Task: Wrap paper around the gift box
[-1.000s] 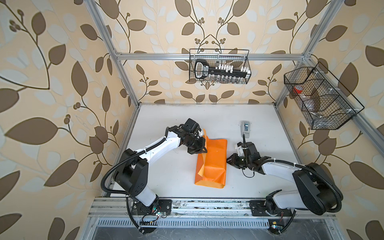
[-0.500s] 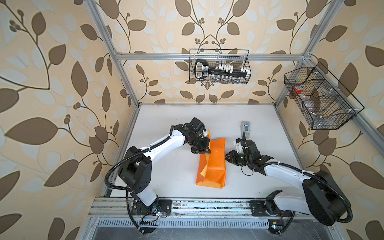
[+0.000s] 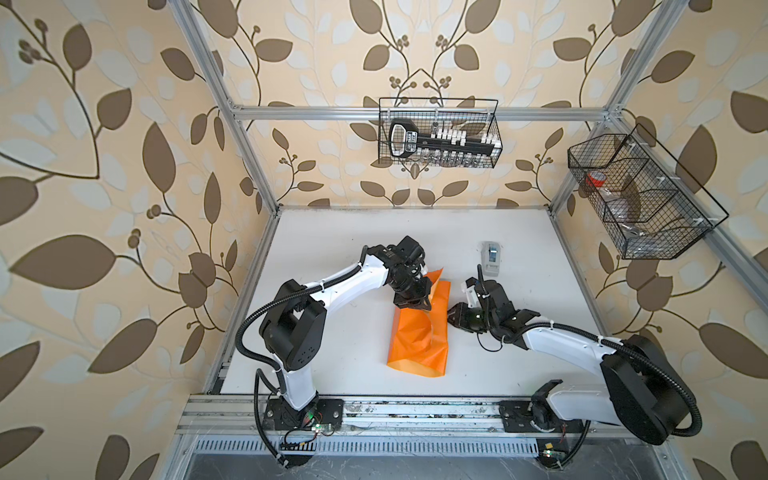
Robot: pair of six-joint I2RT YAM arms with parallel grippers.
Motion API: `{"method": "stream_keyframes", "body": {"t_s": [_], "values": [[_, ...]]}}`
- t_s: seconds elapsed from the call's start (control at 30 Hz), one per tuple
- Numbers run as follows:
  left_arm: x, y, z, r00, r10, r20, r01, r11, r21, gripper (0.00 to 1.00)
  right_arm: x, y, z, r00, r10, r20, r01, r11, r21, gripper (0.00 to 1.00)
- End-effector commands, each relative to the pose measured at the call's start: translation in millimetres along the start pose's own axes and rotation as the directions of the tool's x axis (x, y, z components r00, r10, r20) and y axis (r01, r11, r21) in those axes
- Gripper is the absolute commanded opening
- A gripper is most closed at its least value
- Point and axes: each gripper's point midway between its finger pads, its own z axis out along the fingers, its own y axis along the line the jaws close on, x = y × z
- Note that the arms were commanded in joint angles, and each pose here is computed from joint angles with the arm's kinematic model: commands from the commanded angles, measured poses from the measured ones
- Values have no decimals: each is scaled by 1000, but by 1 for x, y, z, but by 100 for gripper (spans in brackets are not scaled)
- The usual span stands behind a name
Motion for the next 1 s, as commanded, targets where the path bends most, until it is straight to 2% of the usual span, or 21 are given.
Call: {"method": "stream_keyframes", "body": {"t_s": [0.0, 0.2, 0.63, 0.83, 0.97], "values": [[2, -13, 6, 999, 43, -21, -43, 999, 18, 0, -6, 14, 1, 1000, -9, 5, 9, 1000, -23, 27], [6, 1, 25, 999, 15, -37, -15, 1000, 6, 0, -8, 22, -1, 1000, -29, 12, 29, 999, -25, 27], [8, 17, 41, 999, -9, -35, 9, 1000, 1, 0, -4, 27, 6, 999, -42, -5, 42, 999, -16, 27], [11, 23, 50, 999, -22, -35, 23, 999, 23, 40, -2, 27, 6, 999, -42, -9, 42, 999, -15, 27], [13, 27, 55, 999, -31, -39, 32, 999, 29, 50, -2, 27, 5, 999, -43, -12, 43, 999, -15, 27]]}}
